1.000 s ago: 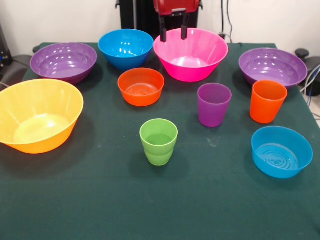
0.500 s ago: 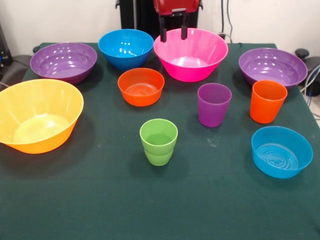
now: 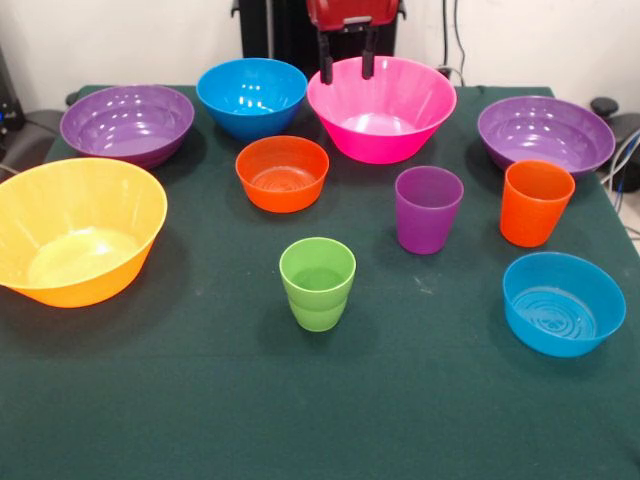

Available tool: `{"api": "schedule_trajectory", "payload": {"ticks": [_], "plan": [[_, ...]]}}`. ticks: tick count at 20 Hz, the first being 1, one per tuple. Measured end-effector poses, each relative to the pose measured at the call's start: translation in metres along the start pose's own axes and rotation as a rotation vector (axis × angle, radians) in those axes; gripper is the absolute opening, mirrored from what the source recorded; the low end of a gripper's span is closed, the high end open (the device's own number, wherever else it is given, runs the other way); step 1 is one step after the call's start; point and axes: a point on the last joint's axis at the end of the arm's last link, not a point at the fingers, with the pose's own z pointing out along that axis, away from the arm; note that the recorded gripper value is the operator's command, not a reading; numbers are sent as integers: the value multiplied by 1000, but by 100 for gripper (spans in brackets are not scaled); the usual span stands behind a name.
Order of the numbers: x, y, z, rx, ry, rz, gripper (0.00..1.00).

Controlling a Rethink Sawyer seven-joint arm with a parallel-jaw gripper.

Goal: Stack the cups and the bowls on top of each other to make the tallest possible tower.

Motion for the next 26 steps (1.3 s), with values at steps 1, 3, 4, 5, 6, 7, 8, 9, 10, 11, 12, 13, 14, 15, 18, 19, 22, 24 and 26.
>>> {"api": "schedule_trajectory", "payload": {"ticks": [1, 3, 4, 5, 6, 7, 8, 9, 10, 11, 12, 13, 14, 15, 18, 19, 22, 24, 26], "plan": [[1, -1, 0, 0, 0, 0, 100], [1, -3, 0, 1, 0, 3, 100], [2, -4, 0, 2, 0, 4, 100], [2, -5, 0, 2, 0, 5, 100], [2, -5, 0, 2, 0, 7, 100], [2, -6, 0, 2, 0, 9, 100], [2, -7, 0, 2, -1, 10, 100], [2, -8, 0, 1, -1, 12, 100], [2, -8, 0, 1, -2, 14, 100], [2, -9, 0, 0, -2, 16, 100], [2, -10, 0, 0, -3, 18, 100], [2, -11, 0, 0, -5, 18, 100], [1, -12, 0, -3, -9, 17, 100], [1, -13, 0, -4, -11, 15, 100], [0, -18, -1, -14, -17, 1, 100], [0, -20, -2, -19, -17, -4, 100], [-1, -27, -4, -36, -14, -20, 100], [-1, -33, -7, -52, -5, -34, 100], [2, -37, -9, -69, 10, -57, 100]]}}
